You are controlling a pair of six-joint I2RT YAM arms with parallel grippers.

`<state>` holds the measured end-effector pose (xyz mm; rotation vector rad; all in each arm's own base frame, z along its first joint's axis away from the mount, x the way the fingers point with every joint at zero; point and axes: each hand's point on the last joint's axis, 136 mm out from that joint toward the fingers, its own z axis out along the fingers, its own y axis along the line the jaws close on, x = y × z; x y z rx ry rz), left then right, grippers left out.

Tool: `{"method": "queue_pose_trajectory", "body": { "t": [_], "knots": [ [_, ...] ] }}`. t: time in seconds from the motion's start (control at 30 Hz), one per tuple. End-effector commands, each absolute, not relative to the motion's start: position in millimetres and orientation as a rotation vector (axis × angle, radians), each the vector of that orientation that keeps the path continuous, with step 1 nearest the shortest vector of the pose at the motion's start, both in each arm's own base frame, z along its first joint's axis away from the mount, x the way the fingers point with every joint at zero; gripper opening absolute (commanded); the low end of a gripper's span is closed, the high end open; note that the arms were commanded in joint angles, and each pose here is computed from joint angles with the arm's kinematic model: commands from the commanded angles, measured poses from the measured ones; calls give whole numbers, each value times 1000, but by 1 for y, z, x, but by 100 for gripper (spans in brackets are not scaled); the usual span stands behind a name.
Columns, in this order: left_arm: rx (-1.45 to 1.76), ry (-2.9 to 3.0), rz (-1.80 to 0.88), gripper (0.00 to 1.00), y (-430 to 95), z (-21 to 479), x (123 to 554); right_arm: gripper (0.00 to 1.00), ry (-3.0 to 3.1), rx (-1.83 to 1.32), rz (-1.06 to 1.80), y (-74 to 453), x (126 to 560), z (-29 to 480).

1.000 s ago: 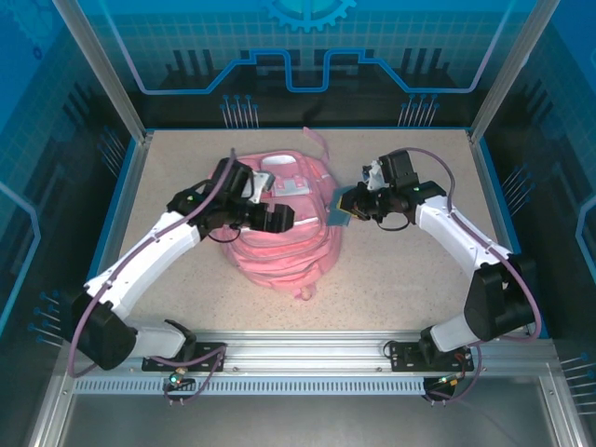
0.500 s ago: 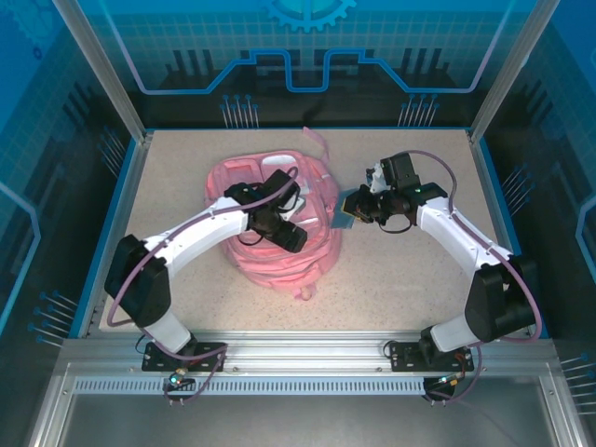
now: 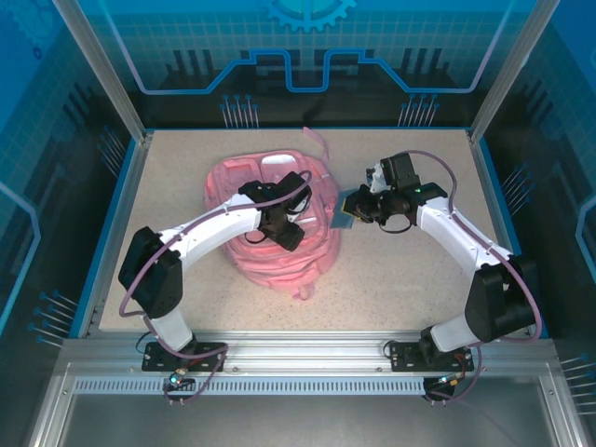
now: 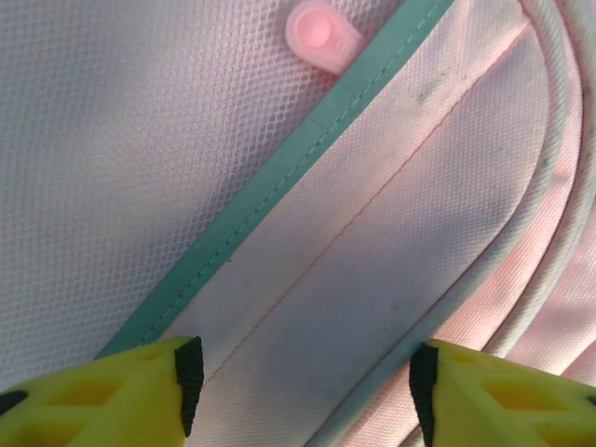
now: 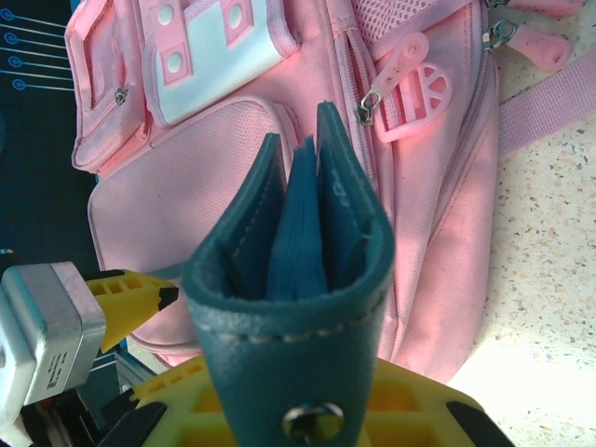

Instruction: Pack the student bag

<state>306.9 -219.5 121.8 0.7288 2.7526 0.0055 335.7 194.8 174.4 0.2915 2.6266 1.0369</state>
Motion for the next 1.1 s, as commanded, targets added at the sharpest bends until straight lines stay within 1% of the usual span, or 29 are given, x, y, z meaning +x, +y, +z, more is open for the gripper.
{"method": "queue_pose_trajectory", "body": {
  "t": [0.0, 0.27, 0.4, 0.5, 0.57, 0.67, 0.77, 0.8, 0.87, 1.07],
  "knots": [
    [606, 2654, 153, 55, -195, 155, 325, 14, 2623, 316, 1052, 192, 336, 175],
    [526, 2525, 114, 23, -188, 195, 325, 14, 2613, 306, 1066, 195, 337, 178],
    [458, 2472, 114, 13, -182, 213, 329, 14, 2588, 298, 1097, 202, 334, 184],
    [438, 2431, 77, 10, -185, 221, 331, 14, 2565, 294, 1115, 210, 329, 189],
    [493, 2452, -6, 17, -196, 216, 325, 14, 2559, 308, 1089, 207, 328, 189],
    [651, 2512, -174, 35, -219, 198, 305, 14, 2571, 310, 1049, 203, 327, 188],
    [766, 2564, -230, 49, -227, 177, 291, 14, 2579, 318, 1027, 199, 327, 186],
    [793, 2577, -227, 52, -228, 170, 289, 14, 2580, 319, 1023, 198, 327, 186],
    [825, 2607, -193, 57, -225, 157, 288, 14, 2579, 331, 1013, 195, 328, 184],
    [913, 2639, -59, 61, -220, 134, 292, 13, 2578, 342, 1008, 193, 330, 183]
  ]
}}
